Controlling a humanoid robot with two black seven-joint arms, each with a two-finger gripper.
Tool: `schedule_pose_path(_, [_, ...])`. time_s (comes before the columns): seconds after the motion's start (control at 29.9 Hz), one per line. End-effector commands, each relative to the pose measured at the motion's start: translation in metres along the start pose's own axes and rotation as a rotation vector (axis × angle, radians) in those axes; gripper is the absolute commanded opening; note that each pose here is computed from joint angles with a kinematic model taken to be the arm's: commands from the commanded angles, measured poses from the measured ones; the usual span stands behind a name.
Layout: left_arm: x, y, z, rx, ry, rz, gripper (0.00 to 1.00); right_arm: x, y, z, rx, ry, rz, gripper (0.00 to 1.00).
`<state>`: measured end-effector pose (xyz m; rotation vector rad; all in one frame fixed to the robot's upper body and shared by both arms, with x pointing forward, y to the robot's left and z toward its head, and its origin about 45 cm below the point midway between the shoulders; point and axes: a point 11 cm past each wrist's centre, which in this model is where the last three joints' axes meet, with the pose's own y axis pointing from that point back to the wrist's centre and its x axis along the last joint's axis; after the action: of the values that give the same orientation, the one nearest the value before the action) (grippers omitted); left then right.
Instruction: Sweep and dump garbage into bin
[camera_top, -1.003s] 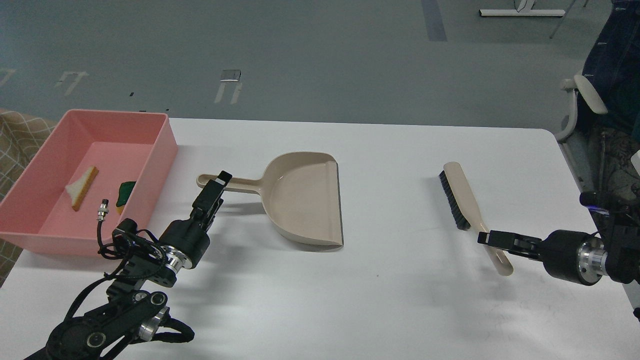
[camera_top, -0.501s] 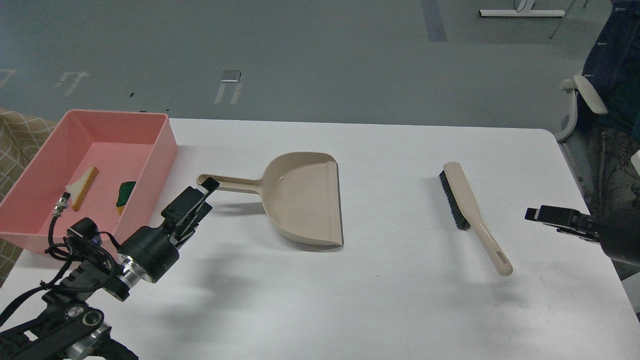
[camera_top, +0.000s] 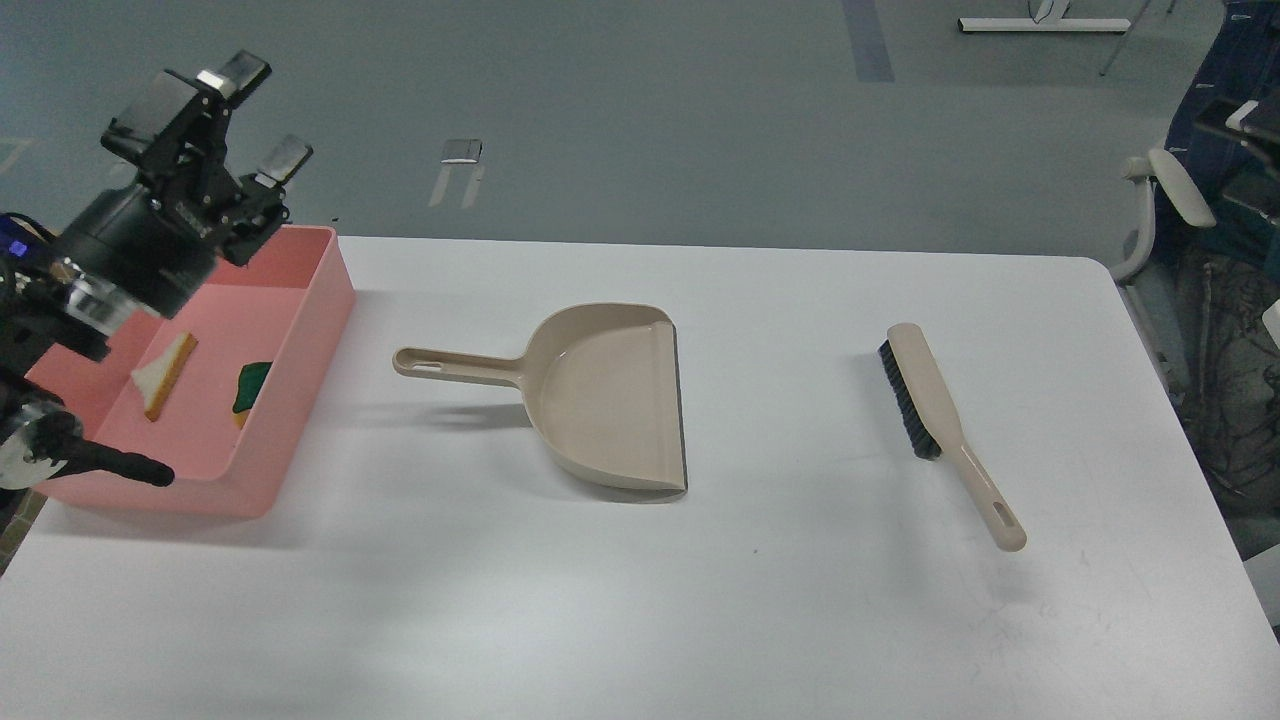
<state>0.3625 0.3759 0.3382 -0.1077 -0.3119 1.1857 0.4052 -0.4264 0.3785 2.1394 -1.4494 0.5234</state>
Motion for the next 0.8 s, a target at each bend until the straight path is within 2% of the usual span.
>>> schedule_pose_path(0.0, [0.015,-0.034,-0.002,-0.062,0.092,0.034,0.95,0.017,-0.037,-0.020,0.122,-0.142,0.077,0.98])
schedule_pose_path(0.2, [0.005,-0.072,-0.012,-0.108,0.218,-0.007,0.95,0.010,-0.082,-0.043,0.265,-0.294,0.097,0.96])
schedule_pose_path(0.33, [-0.010,-0.094,-0.027,-0.111,0.307,-0.008,0.95,-0.010,-0.108,-0.050,0.372,-0.395,0.105,0.96])
schedule_pose_path(0.47, [-0.039,-0.112,-0.056,-0.044,0.368,-0.031,0.95,-0.044,-0.131,-0.050,0.458,-0.540,0.129,0.97])
schedule_pose_path(0.63, [-0.065,-0.115,-0.084,0.016,0.447,-0.037,0.95,-0.067,-0.142,-0.045,0.510,-0.782,0.123,0.97])
schedule_pose_path(0.77, [-0.080,-0.118,-0.095,0.025,0.522,-0.029,0.95,-0.091,-0.150,-0.044,0.504,-0.829,0.086,0.98])
